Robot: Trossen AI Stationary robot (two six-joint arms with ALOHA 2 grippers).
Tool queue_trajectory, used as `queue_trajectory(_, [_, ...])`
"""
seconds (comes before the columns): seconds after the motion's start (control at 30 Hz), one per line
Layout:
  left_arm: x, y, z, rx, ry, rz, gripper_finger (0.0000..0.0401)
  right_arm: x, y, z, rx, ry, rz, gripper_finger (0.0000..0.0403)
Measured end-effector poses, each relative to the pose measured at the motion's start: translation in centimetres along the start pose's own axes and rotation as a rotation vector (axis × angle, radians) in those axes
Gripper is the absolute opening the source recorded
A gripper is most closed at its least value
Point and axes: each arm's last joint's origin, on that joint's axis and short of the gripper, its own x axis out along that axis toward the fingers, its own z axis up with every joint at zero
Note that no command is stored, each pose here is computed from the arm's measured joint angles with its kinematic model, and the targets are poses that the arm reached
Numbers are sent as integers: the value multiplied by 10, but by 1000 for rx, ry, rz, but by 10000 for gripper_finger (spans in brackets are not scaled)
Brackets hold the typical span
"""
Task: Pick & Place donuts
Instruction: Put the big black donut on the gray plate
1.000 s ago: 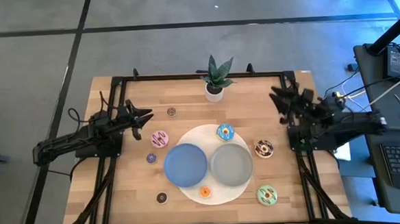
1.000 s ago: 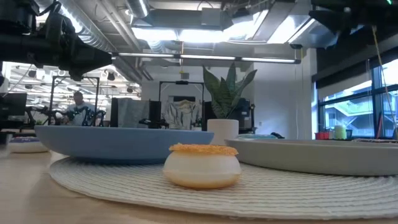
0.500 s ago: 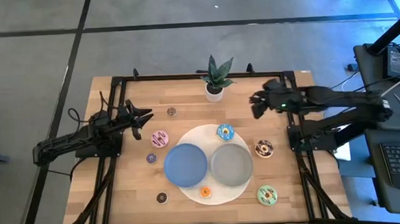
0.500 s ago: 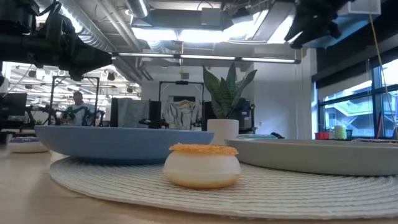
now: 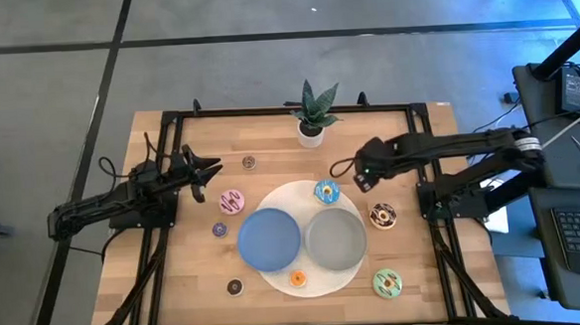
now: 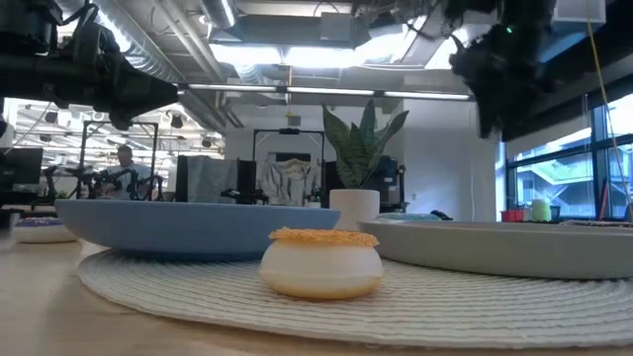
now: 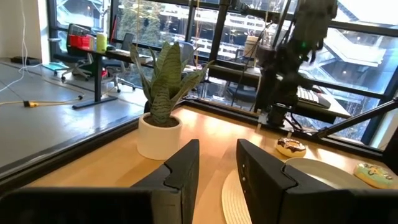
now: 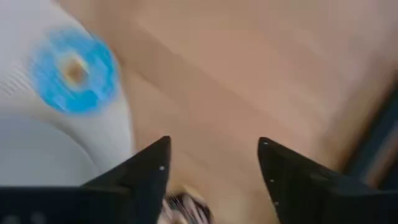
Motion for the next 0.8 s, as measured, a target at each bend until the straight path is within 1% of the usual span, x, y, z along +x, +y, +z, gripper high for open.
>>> queue_trajectory(0.07, [0,0,0,0,-3,10,104,6,1,-3,10,83,-45,275])
queue_trajectory(0.17, [0,1,1,0,-8,21,108,13,3,-4,62,130,-102,306])
queue_trajectory(0.27, [0,1,0,0,-8,21,109,20,10,-7,63,193,-100,321])
queue_trajectory(0.37, [0,1,1,0,-8,21,108,29,17,-13,57,270,-103,323])
queue_trajectory(0.5, [0,1,0,0,-8,21,108,50,14,-28,23,383,-108,324])
queue_trajectory(0.63, [0,1,1,0,-9,21,109,64,10,-48,34,479,-65,324])
queue_trajectory(0.73, [0,1,1,0,-8,21,107,72,10,-60,58,480,-33,324])
queue_trajectory(0.8, [0,1,1,0,-9,23,106,78,8,-66,87,456,-49,324])
